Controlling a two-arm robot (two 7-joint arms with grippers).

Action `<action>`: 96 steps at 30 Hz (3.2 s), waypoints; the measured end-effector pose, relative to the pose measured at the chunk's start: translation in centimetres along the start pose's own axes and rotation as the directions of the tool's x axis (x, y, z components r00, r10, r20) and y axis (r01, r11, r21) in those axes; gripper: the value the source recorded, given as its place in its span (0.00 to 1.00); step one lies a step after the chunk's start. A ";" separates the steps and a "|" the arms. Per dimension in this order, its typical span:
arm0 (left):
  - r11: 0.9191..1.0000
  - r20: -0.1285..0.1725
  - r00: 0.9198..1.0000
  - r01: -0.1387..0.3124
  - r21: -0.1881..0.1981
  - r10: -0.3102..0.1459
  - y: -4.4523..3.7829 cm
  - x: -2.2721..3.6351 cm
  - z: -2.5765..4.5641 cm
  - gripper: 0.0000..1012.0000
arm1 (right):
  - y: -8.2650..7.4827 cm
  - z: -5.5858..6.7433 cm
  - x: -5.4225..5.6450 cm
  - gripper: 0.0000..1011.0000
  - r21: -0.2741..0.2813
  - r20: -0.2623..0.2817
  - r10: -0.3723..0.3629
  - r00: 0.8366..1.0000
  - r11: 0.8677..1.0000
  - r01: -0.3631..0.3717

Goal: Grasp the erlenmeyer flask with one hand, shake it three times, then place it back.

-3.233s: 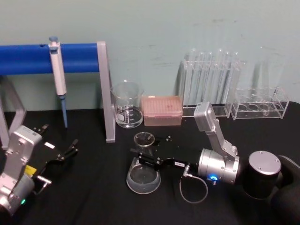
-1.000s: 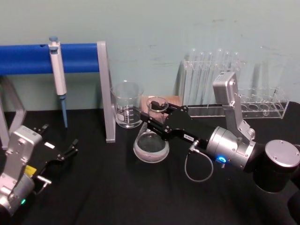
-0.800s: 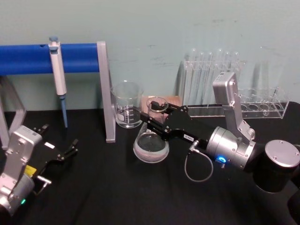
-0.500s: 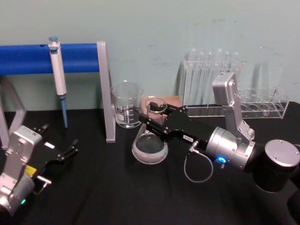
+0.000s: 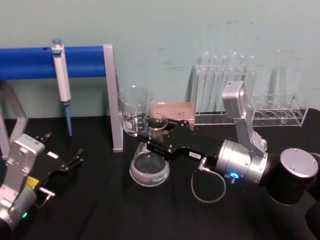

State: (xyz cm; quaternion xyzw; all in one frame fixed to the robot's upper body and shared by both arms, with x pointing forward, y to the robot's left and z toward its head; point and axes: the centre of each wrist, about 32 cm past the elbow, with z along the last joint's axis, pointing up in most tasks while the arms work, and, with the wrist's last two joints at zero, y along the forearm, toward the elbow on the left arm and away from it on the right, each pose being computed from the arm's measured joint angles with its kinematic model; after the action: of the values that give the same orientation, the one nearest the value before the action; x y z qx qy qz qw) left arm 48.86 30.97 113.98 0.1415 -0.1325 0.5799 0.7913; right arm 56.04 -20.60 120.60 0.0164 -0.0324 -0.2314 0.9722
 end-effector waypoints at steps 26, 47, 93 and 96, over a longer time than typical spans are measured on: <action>1.000 0.000 1.000 0.000 0.000 0.000 0.00 0.00 0.00 0.99 | 0.0 -0.3 -0.8 0.45 0.021 0.019 -0.052 0.998 0.998 0.052; 1.000 0.000 1.000 0.000 0.000 0.000 0.00 0.00 0.00 0.99 | -1.5 -0.6 -2.8 0.45 0.059 0.058 -0.465 0.884 0.885 0.462; 1.000 0.000 1.000 0.000 0.000 0.000 0.00 0.00 0.00 0.99 | -0.3 -0.3 -2.7 0.45 0.049 0.075 -0.195 0.978 0.980 0.192; 1.000 0.000 1.000 0.000 0.000 0.000 0.00 0.00 0.00 0.99 | -0.2 -0.2 -2.7 0.45 0.049 0.082 -0.139 0.987 0.990 0.135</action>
State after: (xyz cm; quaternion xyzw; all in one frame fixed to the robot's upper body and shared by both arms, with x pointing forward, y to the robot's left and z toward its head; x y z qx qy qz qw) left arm 48.86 30.97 113.98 0.1415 -0.1325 0.5799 0.7913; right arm 53.56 -19.53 120.21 0.0300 -0.0775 -0.2974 0.9511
